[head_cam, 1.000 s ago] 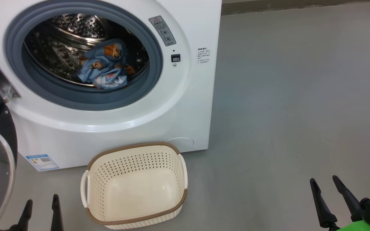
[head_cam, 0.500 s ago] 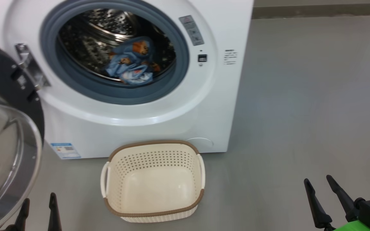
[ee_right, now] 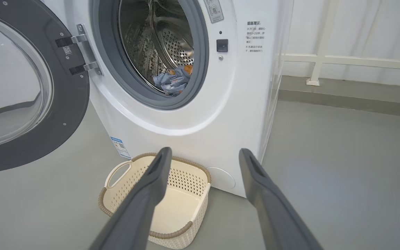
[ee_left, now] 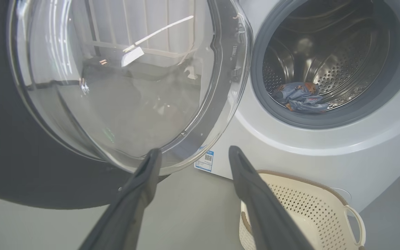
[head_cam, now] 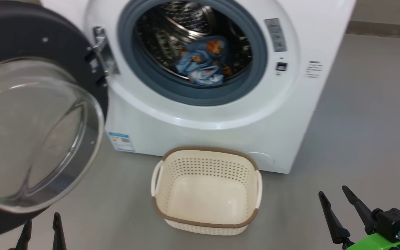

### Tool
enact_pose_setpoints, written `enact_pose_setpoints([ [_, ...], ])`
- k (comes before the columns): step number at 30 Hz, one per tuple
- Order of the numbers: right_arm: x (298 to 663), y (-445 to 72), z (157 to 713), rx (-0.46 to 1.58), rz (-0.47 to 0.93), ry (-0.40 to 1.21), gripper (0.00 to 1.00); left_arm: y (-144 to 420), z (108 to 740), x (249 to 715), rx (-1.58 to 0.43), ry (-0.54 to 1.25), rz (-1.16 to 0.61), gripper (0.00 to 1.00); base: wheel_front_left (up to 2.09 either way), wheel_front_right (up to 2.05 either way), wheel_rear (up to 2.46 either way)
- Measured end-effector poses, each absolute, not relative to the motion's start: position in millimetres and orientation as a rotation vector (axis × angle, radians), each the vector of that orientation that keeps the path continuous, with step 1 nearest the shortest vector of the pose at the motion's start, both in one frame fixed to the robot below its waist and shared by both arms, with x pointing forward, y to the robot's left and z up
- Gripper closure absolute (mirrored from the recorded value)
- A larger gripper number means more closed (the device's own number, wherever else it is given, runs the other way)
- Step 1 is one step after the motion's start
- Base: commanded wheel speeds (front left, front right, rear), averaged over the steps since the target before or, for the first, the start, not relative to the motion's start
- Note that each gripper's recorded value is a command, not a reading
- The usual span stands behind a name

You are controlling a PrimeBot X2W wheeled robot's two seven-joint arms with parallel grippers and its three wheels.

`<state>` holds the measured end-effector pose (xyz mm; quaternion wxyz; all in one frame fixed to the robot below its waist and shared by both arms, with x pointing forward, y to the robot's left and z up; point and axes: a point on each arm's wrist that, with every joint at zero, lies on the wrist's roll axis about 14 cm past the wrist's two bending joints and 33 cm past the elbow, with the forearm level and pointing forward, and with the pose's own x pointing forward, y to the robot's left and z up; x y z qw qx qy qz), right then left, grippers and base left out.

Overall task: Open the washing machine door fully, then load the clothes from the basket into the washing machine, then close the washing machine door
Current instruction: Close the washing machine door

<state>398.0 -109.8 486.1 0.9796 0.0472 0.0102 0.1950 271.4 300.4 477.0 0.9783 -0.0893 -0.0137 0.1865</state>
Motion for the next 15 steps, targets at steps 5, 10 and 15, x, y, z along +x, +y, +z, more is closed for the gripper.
enact_pose_setpoints([
  [5,405.2,-75.1,485.3,0.090,0.493,0.027,0.00,317.7,476.9,245.9,-0.179,-0.034,0.456,0.00,0.00,0.00,0.00],
  [10,413.5,-41.3,488.2,0.083,0.589,0.021,0.00,332.9,476.7,221.2,-0.191,-0.043,0.536,0.00,0.00,0.00,0.00],
  [15,414.6,-8.7,486.6,0.079,0.681,0.028,0.00,345.9,476.0,197.0,-0.215,-0.055,0.616,0.00,0.00,0.00,0.00],
])
